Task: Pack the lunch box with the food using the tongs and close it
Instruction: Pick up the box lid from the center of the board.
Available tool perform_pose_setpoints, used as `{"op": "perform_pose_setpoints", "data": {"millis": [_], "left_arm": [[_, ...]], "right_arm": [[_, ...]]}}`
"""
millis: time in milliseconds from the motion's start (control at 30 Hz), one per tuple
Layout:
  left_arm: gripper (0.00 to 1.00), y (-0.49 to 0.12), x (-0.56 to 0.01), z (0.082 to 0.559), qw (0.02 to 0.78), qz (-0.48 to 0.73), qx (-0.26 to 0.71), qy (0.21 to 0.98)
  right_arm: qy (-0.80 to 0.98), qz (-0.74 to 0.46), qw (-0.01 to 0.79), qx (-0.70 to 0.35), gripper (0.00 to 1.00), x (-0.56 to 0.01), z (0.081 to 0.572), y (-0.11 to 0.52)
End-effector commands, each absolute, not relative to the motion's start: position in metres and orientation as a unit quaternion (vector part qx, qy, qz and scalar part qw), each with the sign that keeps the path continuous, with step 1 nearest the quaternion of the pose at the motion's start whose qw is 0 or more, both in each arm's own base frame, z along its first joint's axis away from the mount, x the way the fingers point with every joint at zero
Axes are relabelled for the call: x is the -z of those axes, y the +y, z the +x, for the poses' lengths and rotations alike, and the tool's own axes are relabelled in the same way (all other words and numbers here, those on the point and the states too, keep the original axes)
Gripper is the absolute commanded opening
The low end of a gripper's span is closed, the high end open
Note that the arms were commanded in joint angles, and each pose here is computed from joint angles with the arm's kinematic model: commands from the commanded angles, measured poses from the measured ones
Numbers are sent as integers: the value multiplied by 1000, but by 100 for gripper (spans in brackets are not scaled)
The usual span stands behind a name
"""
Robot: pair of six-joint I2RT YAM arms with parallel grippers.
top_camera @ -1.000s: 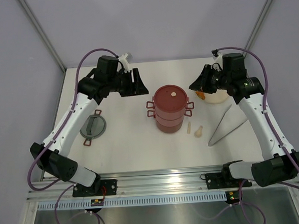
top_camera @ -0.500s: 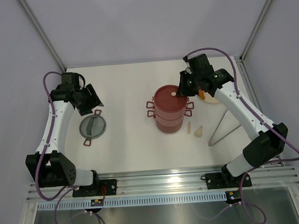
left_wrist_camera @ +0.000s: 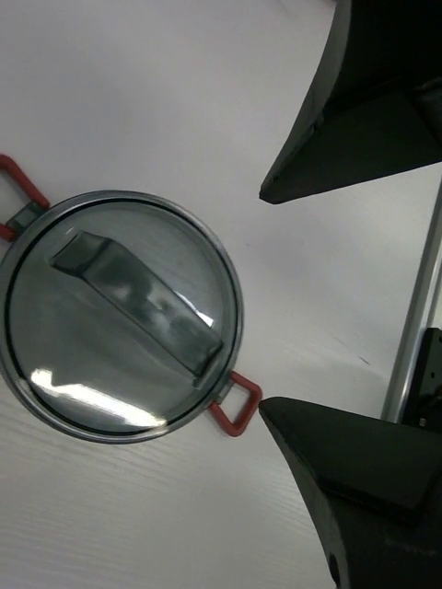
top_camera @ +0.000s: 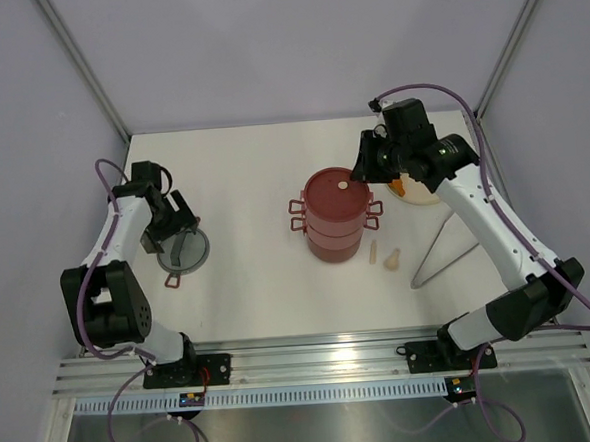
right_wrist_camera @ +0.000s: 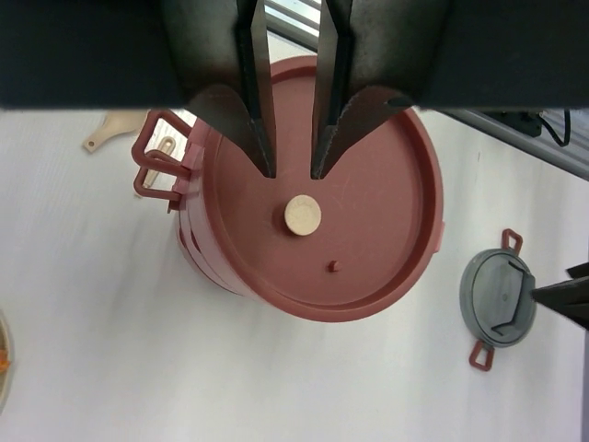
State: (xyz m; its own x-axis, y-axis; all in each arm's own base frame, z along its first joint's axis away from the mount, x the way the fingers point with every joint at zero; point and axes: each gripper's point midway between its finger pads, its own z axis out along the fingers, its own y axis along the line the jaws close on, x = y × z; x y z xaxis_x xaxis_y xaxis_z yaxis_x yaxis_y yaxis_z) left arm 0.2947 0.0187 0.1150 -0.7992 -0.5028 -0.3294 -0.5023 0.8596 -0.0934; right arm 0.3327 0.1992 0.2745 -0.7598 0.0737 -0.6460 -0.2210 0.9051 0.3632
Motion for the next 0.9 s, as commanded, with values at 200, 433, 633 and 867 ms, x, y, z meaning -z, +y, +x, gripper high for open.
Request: {"op": "perform_pose_setpoints", "data": {"millis": [200,433,633,867], "left_arm": [[95,26,-75,344,196,-264,-3,945],[79,14,-52,342,161,-247,24,955],[63,-19,-53,338,157,-215,50,963],[52,-30,-50,334,141,-194,35,970]], "right_arm": [[875,-46,417,-243,31,-332,323,195],[875,-41,416,-245,31,-330,322,195],[875,-38,415,-245,30,-329,321,195],[876,-34,414,-243,29,-328,317,192]]}}
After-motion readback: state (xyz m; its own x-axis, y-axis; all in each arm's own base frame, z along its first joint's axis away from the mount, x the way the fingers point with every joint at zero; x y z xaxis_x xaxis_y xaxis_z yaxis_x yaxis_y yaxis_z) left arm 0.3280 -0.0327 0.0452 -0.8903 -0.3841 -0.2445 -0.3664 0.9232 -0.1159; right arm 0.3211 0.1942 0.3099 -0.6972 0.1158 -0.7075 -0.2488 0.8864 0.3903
